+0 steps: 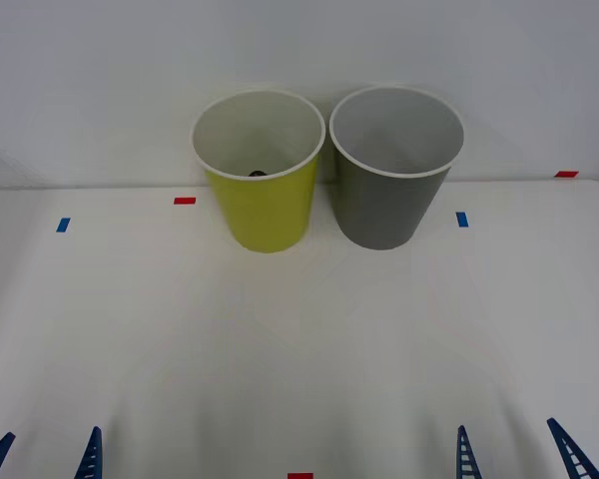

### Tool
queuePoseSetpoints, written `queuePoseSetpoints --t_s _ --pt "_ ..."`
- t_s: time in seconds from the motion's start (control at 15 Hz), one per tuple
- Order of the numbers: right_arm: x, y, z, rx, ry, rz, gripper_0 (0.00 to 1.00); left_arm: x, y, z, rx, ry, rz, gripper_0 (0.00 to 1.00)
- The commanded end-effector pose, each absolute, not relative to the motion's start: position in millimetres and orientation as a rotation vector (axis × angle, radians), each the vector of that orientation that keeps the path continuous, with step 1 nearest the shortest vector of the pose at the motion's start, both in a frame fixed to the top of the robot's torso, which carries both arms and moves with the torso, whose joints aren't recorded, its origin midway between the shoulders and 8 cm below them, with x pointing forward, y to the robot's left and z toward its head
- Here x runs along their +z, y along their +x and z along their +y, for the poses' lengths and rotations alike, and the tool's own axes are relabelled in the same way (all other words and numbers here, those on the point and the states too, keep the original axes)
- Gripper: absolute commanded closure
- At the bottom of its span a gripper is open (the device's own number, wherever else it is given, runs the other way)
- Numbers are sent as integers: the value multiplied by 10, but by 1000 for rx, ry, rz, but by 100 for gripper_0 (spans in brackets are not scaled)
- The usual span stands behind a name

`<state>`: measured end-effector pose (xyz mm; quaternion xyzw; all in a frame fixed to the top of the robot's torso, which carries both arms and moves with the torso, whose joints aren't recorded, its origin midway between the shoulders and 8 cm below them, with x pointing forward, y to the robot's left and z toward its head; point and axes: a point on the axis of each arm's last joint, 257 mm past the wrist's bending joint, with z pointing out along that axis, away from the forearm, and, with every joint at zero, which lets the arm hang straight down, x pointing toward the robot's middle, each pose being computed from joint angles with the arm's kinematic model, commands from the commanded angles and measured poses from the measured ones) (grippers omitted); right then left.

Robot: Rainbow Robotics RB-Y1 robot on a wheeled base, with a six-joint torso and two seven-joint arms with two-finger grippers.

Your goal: Put cans in the gray bin and PET bottles in the light green bin.

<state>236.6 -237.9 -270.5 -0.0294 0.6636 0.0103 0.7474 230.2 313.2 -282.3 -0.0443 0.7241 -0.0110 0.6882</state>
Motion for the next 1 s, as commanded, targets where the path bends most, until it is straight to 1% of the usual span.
queuePoseSetpoints --t_s 0.07,1.0 --pt "-2705 2366 -2379 23 -64 1452 0 -2824 2301 3132 -25 -99 1621 0" --pt "-2705 2366 -2379 23 -64 1452 0 -2824 2301 3132 -25 -99 1621 0"
